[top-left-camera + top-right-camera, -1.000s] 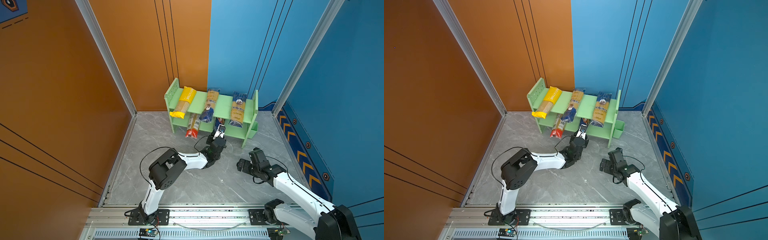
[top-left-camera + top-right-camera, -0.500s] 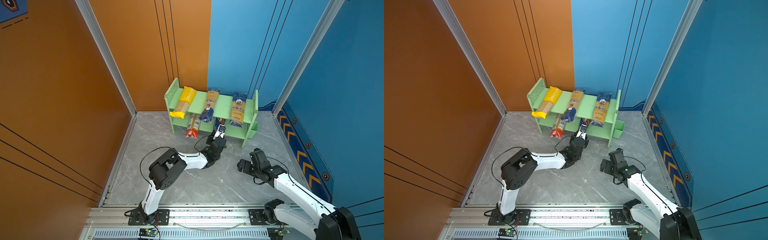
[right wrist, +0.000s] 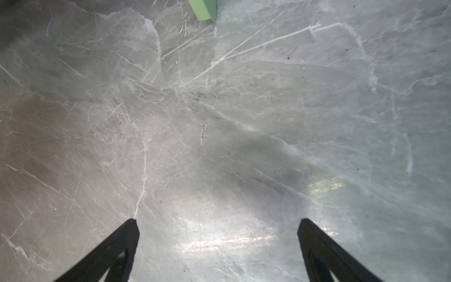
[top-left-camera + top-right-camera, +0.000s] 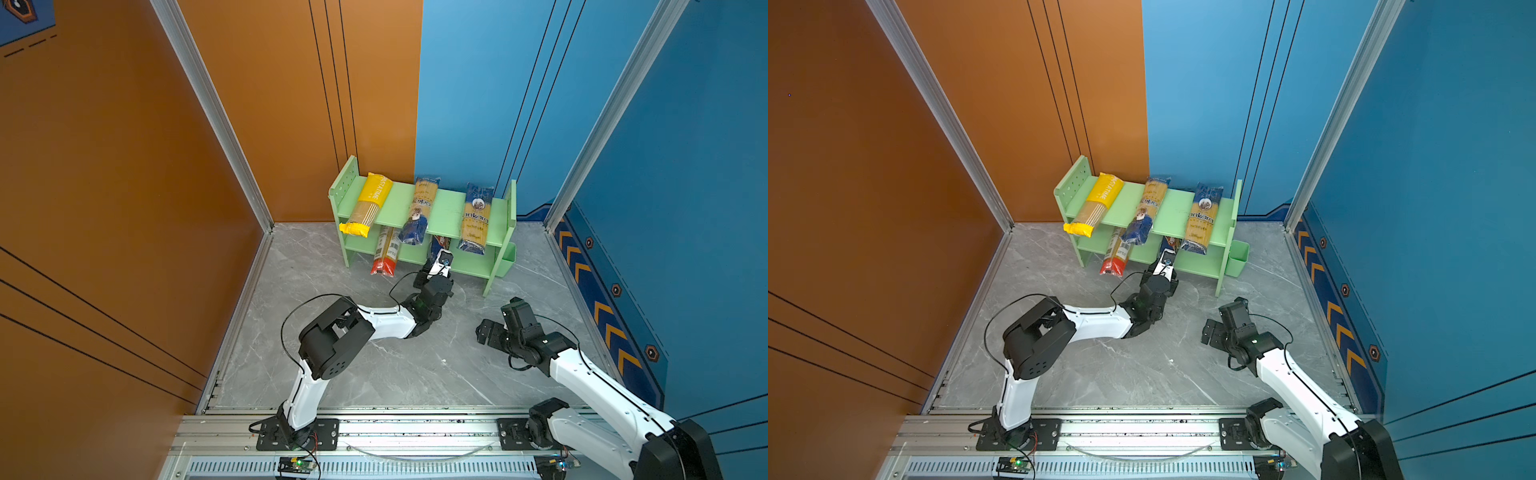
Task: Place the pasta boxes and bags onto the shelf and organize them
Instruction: 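Slide the Barilla box deeper under the upper shelf with the left gripper, then open the left gripper and draw it back from the shelf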
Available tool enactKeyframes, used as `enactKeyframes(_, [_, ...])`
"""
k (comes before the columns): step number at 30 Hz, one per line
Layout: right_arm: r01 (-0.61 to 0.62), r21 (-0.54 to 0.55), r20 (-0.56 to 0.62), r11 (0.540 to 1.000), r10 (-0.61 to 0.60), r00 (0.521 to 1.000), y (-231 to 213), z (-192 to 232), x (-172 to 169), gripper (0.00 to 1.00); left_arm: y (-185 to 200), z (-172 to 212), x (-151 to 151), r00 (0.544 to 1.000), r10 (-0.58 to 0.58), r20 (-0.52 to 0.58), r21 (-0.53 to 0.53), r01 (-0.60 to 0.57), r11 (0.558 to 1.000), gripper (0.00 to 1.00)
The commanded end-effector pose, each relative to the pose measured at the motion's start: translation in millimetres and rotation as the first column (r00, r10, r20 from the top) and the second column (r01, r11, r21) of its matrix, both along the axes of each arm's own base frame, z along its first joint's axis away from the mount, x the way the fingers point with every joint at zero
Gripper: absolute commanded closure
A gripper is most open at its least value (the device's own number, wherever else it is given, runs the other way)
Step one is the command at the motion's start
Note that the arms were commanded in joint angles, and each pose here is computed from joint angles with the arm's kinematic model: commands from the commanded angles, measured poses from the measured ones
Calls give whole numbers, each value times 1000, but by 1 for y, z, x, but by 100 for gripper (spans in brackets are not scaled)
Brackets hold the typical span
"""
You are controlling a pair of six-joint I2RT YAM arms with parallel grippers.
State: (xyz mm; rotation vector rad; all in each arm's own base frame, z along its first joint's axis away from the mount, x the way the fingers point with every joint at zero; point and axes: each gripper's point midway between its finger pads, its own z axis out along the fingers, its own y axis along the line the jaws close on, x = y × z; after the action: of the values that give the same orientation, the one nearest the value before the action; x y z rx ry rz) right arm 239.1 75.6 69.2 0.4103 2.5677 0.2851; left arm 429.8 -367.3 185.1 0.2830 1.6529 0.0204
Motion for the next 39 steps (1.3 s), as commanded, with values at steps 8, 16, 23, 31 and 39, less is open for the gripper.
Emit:
enactKeyframes(8, [-9,-10,-25,1000,9,1000,-4,-5,-8,0,0,57,0,989,45,139,-162,-22,986,53])
enactKeyframes(16, [-9,-11,-25,1000,9,1000,-4,-5,-9,0,3,56,-5,987,63,151,-145,-41,989,44])
enactKeyframes(23, [-9,-8,-21,1000,9,1000,-5,-3,-9,0,3,53,-9,987,59,148,-136,-39,990,42])
enactKeyframes(31, [-17,-10,-19,1000,17,1000,-5,2,-9,0,6,47,-20,989,53,138,-117,-37,992,38])
enactKeyframes(39, [-35,-15,-23,999,35,999,-4,8,-8,0,9,44,-55,990,34,134,-18,-32,999,26])
